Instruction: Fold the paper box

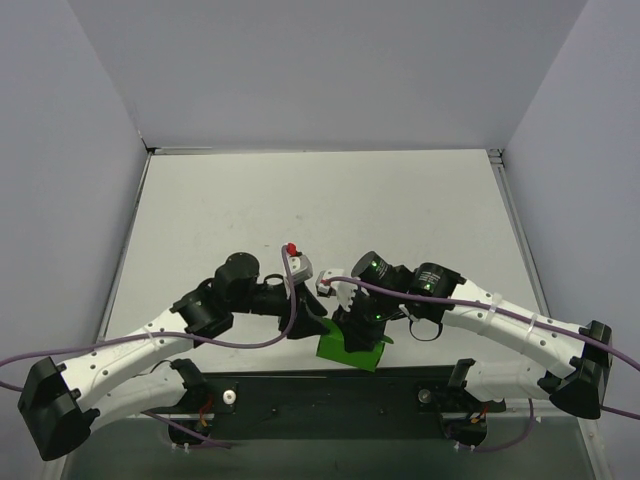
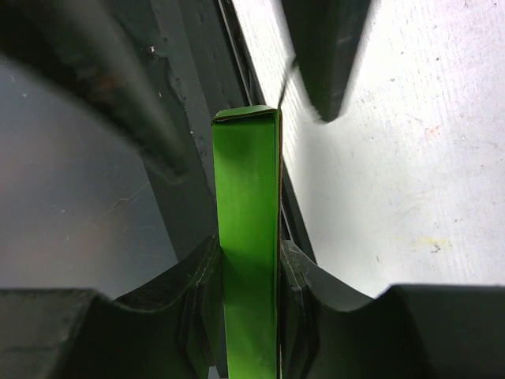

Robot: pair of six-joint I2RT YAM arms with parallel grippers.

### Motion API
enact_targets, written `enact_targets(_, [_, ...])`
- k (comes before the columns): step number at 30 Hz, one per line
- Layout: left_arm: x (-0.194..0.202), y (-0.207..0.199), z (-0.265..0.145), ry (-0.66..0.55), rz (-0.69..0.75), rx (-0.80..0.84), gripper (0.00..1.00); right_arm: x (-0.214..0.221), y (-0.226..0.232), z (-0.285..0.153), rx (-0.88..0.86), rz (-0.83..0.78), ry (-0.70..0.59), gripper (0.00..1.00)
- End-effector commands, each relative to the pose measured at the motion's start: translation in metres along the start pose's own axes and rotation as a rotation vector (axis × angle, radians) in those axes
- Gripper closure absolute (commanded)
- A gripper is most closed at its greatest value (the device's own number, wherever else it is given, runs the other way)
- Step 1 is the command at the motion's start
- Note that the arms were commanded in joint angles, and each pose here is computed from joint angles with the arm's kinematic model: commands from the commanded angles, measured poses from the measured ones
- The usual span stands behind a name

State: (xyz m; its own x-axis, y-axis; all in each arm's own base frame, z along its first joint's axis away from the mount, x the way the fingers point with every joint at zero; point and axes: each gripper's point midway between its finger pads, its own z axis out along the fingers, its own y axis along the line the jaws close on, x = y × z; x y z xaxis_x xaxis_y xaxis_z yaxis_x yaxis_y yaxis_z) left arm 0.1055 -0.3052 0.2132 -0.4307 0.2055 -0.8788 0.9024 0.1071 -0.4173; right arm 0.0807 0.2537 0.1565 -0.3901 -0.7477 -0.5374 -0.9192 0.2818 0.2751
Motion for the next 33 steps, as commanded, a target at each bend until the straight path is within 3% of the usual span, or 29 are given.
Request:
enact_targets(1, [-0.014,-0.006,0.004,-0.056,0.043,0.015,0.53,-0.005,-0.003,-0.005,0.03,-0.005,0.006,0.82])
enact_targets(9, [-0.007,-0.001,0.009,-0.034,0.028,-0.026,0.66,-0.002,-0.021,-0.006,0.146,0.008,0.018,0.82])
enact_targets(28, [0.017,0.014,0.013,0.059,0.046,-0.146,0.69,-0.003,-0.032,-0.01,0.221,0.002,0.008,0.82])
enact_targets(33, [0.016,0.014,0.013,0.058,0.043,-0.155,0.82,-0.004,-0.035,-0.012,0.242,0.0,0.003,0.82])
